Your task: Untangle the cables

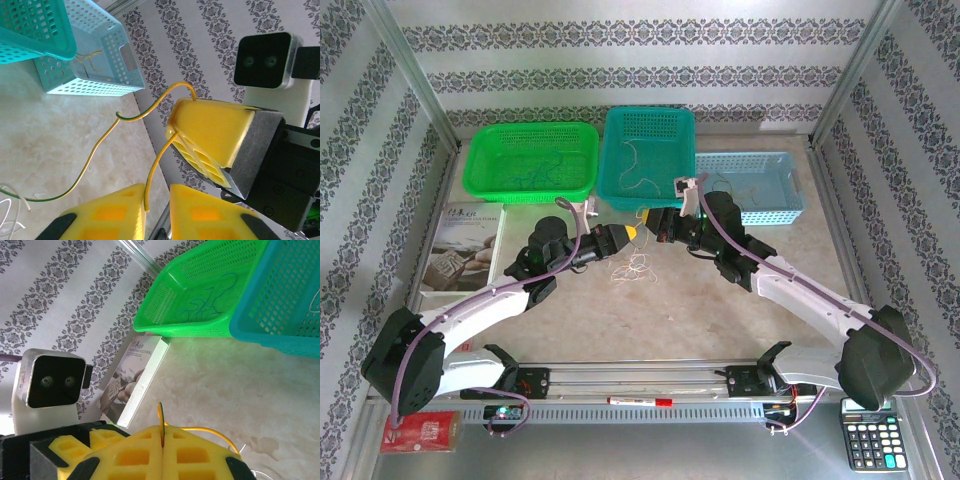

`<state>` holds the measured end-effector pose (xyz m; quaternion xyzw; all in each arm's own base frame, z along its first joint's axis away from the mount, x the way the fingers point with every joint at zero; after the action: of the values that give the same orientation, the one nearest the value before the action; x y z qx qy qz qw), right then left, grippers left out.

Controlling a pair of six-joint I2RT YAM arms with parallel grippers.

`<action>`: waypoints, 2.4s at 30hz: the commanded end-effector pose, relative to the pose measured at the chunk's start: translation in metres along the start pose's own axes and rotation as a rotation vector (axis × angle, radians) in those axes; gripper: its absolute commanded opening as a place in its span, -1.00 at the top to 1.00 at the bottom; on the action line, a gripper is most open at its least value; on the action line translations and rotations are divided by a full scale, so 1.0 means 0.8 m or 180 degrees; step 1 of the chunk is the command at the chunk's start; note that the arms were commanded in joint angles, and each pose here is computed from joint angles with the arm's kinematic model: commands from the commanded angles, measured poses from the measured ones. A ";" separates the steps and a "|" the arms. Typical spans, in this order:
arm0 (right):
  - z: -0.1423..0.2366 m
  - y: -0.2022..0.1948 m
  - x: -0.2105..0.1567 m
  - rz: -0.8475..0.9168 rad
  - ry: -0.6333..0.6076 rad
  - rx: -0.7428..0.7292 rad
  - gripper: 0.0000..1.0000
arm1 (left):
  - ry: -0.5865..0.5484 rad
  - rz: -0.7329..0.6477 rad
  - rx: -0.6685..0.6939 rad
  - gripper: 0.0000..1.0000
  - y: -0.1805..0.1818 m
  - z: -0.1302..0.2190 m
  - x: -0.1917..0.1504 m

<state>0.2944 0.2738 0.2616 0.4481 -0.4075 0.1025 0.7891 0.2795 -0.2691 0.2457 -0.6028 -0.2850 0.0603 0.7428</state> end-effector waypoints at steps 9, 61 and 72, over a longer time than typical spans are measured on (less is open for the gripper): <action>0.003 -0.012 -0.009 0.0004 -0.0017 -0.0039 0.93 | -0.0113 -0.0215 -0.0320 1.00 -0.056 0.002 0.016; -0.041 -0.138 -0.102 0.0117 -0.0309 -0.0763 -0.07 | -0.0608 -0.0367 -0.0893 1.00 -0.199 0.069 0.060; 0.061 -0.085 -0.015 0.0384 -0.0743 -0.0686 -0.13 | -0.0521 -0.0380 -0.0580 1.00 -0.150 0.053 0.049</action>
<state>0.3060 0.2007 0.2127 0.3504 -0.5342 0.0240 0.7690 0.2621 -0.2431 0.3870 -0.6548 -0.3841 0.0484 0.6491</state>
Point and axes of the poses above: each hand's point on the last joint's axis, 136 mm out from that joint toward the fingers, its own z axis back along the fingers, its own y axis along the line the jaws close on, x = y × z, the point moved 1 cm from there along z, back along the fingers, and after that the axes turned 7 degrees about z, right-handed, at the moved point
